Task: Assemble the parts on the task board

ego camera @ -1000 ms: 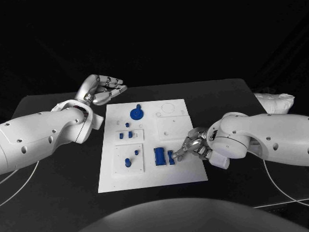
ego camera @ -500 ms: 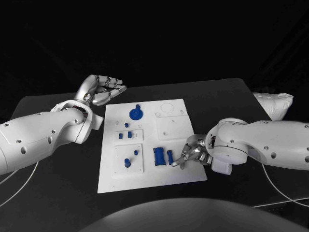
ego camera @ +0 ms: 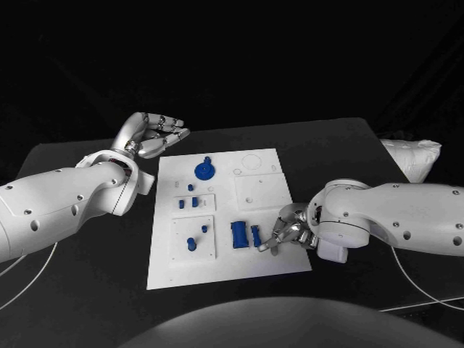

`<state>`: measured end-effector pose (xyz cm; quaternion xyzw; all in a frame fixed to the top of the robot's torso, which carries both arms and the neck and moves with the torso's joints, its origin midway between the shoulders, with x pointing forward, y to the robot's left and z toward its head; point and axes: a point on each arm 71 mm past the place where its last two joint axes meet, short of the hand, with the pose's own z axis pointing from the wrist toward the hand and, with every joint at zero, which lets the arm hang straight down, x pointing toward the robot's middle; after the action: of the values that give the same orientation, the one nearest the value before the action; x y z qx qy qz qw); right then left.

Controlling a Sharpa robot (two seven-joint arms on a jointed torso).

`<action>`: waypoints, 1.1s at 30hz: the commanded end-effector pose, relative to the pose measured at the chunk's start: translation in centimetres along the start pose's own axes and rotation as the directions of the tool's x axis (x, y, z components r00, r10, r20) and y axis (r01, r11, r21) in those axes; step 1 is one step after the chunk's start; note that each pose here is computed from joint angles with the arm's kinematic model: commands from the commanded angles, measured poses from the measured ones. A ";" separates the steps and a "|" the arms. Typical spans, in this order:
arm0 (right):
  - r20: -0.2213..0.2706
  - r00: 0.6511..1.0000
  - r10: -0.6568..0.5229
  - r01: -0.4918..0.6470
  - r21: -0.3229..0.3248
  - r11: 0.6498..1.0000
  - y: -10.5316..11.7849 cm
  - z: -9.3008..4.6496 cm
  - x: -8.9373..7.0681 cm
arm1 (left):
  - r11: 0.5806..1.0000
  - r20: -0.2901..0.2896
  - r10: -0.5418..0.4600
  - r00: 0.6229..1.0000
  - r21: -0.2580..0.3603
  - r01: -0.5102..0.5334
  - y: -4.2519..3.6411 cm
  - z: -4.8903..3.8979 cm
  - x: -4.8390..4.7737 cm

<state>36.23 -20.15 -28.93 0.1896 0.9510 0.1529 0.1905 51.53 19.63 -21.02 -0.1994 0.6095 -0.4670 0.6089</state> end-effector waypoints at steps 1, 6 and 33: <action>0.006 1.000 -0.019 0.019 0.003 1.000 -0.1 0.1 0.0 | 1.000 -0.011 -0.006 1.000 0.005 0.007 -0.13 0.03 0.14; 0.014 1.000 -0.015 0.015 0.003 1.000 -0.1 0.1 -0.2 | 1.000 -0.010 -0.006 1.000 0.006 0.006 -0.14 0.04 0.14; 0.021 0.999 -0.025 0.025 0.011 1.000 0.2 0.8 -0.6 | 1.000 -0.010 -0.006 1.000 0.006 0.006 -0.14 0.07 0.16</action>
<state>37.18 -20.00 -29.24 0.1884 0.9499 0.1474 0.2012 51.55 19.62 -21.03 -0.1995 0.6096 -0.4666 0.6090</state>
